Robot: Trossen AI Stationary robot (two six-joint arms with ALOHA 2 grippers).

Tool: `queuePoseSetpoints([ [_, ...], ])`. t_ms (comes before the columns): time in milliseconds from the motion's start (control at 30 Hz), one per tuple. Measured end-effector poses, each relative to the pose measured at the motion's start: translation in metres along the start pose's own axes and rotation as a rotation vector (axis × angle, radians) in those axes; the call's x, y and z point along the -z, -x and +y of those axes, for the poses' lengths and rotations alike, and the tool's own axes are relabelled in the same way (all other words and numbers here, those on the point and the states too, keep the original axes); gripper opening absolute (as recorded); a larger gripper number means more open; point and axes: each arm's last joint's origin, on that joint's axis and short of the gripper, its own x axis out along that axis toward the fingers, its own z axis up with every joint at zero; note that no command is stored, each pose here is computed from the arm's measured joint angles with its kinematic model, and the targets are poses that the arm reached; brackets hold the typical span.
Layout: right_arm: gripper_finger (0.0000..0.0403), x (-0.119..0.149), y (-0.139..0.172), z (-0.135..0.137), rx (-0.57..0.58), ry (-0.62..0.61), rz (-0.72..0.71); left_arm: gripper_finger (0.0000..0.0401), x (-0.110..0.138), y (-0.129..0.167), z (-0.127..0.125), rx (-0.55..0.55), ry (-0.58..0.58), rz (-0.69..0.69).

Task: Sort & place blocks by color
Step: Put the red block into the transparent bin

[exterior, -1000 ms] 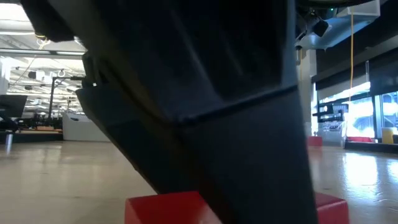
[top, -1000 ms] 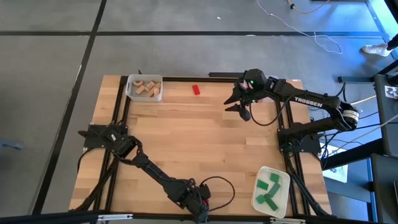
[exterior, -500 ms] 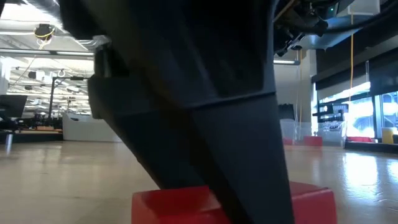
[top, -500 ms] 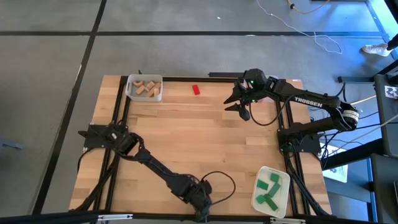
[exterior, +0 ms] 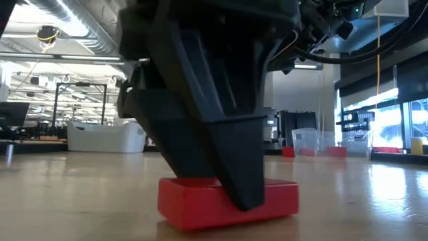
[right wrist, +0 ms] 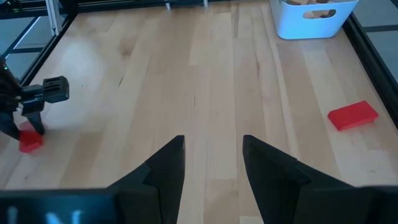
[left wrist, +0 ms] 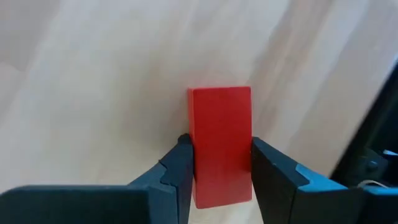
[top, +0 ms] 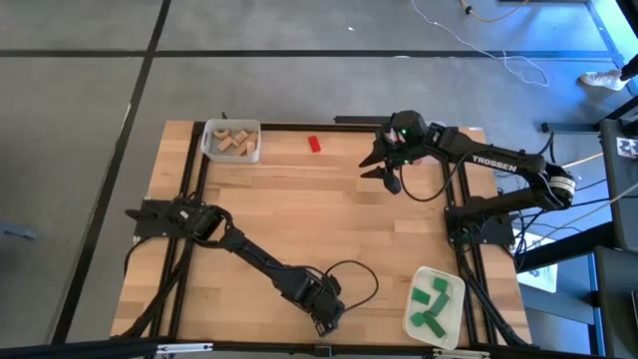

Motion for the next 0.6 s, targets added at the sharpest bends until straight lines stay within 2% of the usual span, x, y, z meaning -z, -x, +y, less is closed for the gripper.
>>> queuePoseSetpoints([
  [133, 0.0163, 0.0, 0.0, 0.0, -0.001, 0.015, 0.0, 0.0119, -0.008, 0.007, 0.006, -0.024, 0.009, -0.023],
  [200, 0.0163, 0.0, 0.0, 0.0, -0.009, 0.049, -0.002, 0.0119, -0.012, 0.013, 0.014, -0.099, 0.003, -0.056],
  [267, 0.0163, 0.0, 0.0, 0.001, -0.021, 0.079, -0.005, 0.0119, -0.018, 0.02, 0.02, -0.126, 0.013, -0.077],
  [333, 0.0163, -0.001, 0.0, 0.002, -0.041, 0.113, -0.018, 0.0119, -0.021, 0.032, 0.027, -0.171, 0.016, -0.068],
  [600, 0.0163, -0.003, -0.001, 0.003, -0.055, 0.149, -0.032, 0.0118, -0.042, 0.093, 0.044, -0.178, 0.002, -0.143],
])
